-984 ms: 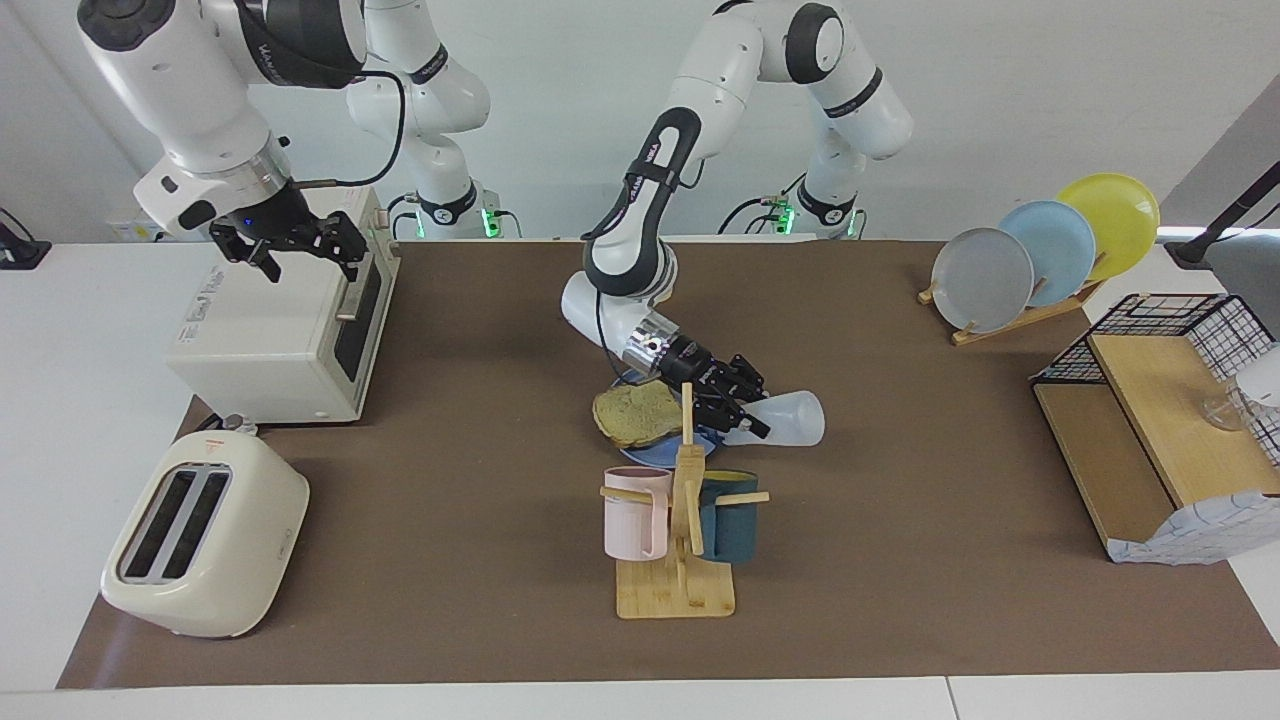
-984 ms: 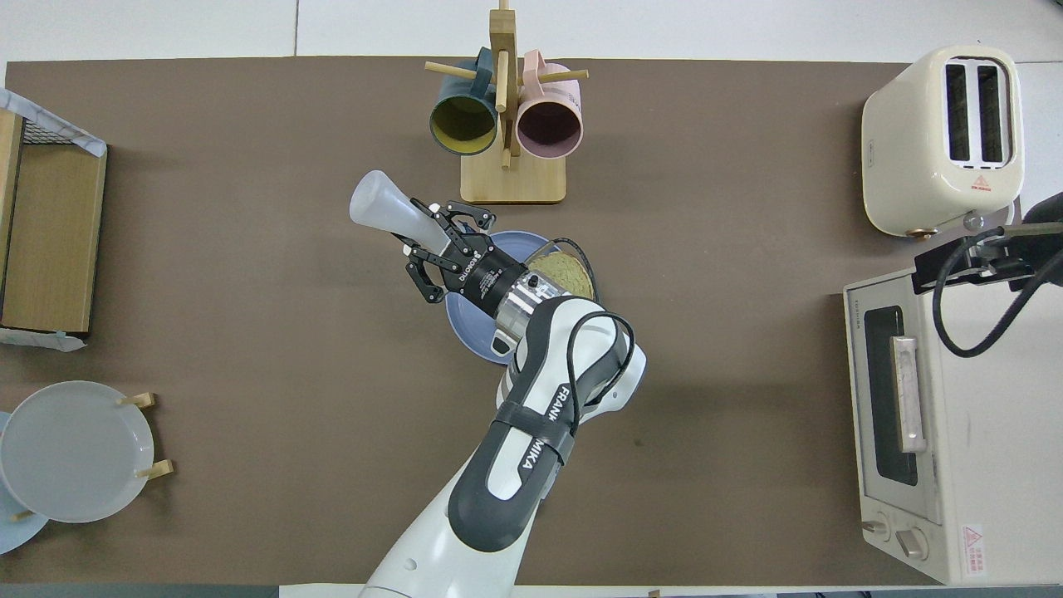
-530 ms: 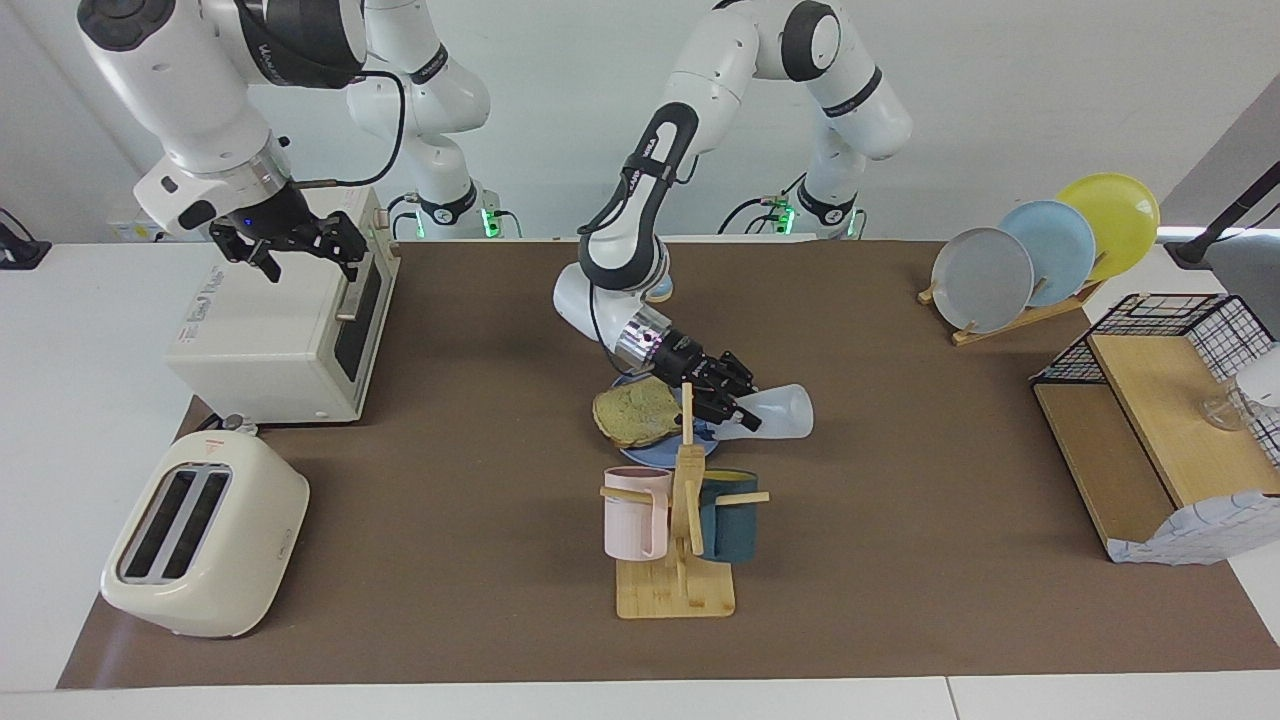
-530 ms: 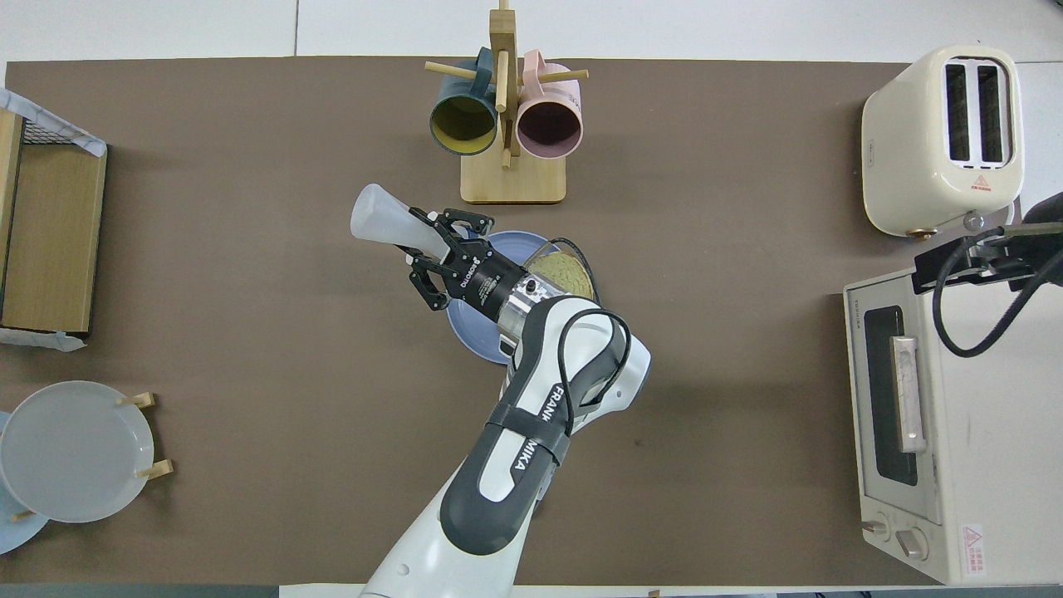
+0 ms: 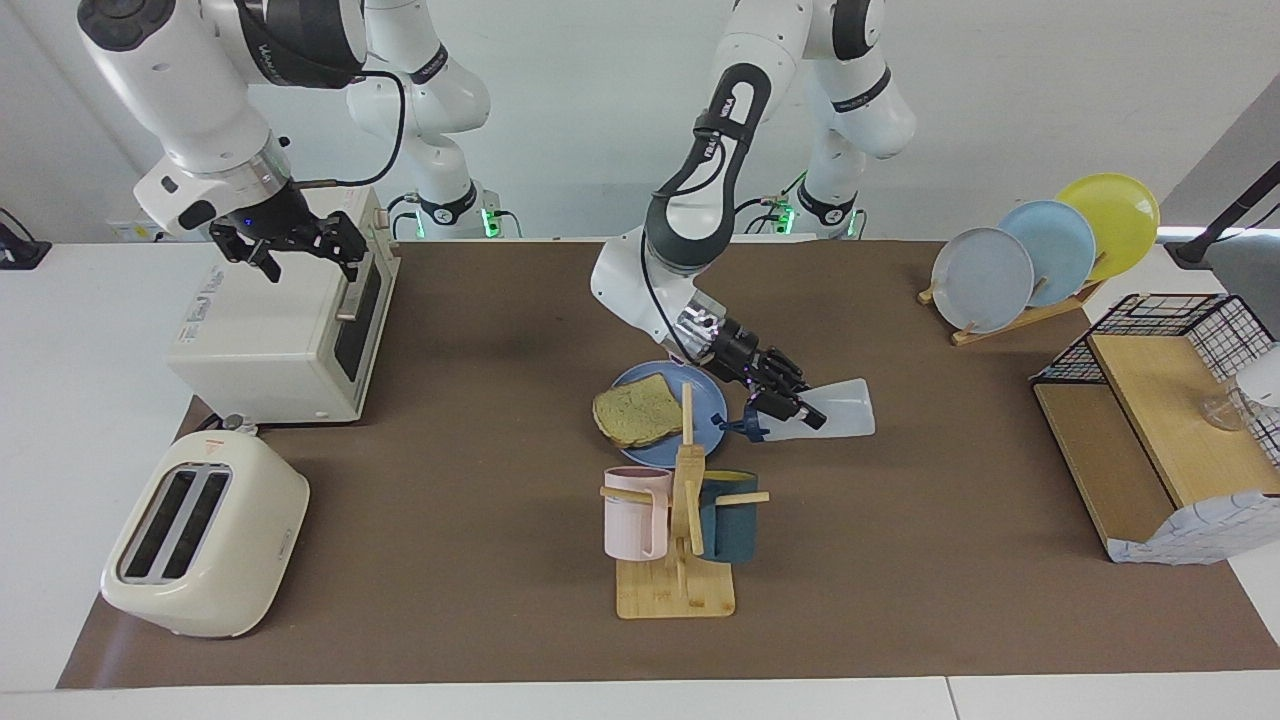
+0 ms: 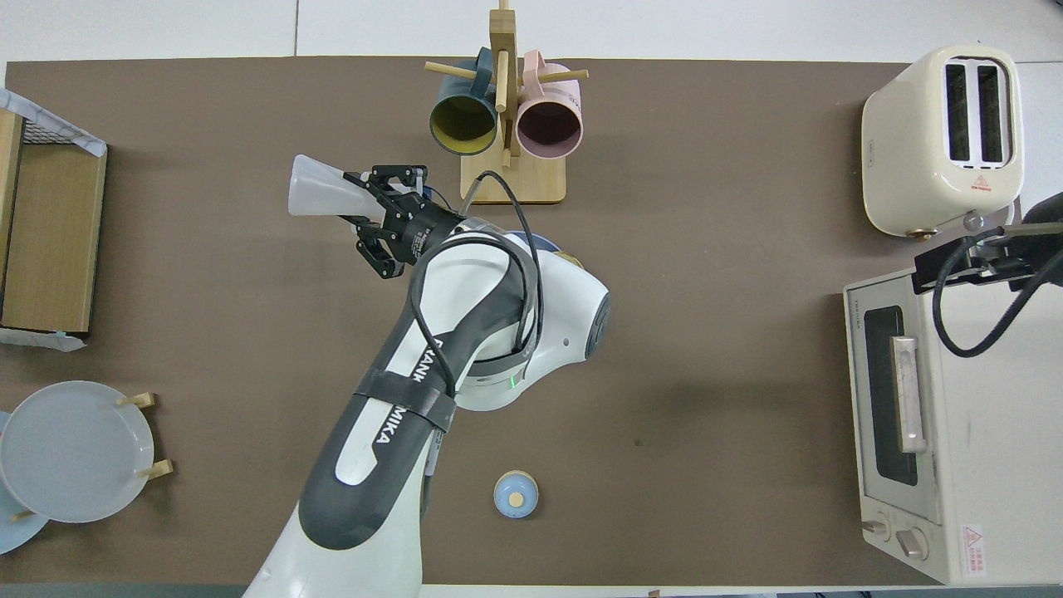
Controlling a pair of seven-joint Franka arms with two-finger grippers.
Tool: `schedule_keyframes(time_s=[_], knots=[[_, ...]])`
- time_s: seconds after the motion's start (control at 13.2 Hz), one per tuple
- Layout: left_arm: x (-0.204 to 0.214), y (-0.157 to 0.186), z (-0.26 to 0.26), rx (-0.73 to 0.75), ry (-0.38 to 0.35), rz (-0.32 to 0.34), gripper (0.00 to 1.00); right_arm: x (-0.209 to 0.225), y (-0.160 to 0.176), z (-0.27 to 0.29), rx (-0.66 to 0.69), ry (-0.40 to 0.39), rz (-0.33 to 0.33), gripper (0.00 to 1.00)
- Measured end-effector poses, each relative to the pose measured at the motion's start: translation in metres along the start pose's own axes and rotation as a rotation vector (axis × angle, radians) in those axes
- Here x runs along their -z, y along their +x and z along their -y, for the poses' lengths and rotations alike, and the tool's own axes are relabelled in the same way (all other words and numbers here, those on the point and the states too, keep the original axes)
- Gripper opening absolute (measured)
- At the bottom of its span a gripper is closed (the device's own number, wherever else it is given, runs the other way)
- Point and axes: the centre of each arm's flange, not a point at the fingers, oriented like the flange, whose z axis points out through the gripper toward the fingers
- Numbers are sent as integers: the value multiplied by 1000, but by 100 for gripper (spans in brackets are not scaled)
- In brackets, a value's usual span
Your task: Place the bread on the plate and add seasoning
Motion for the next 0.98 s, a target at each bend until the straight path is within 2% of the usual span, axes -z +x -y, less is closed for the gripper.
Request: schedule_keyframes(time_s=[0.23, 0.38, 0.61, 0.76, 0.98], knots=[[-10, -4, 4, 85, -43, -65, 44, 0, 0, 0, 0, 0, 0, 100], [-32, -5, 11, 165, -83, -140, 44, 0, 0, 0, 0, 0, 0, 100], [-88, -38, 37, 361, -203, -316, 44, 0, 0, 0, 0, 0, 0, 100], [-120, -69, 49, 492, -288, -401, 44, 0, 0, 0, 0, 0, 0, 100], [-138, -78, 53, 681, -438, -550, 44, 0, 0, 0, 0, 0, 0, 100]])
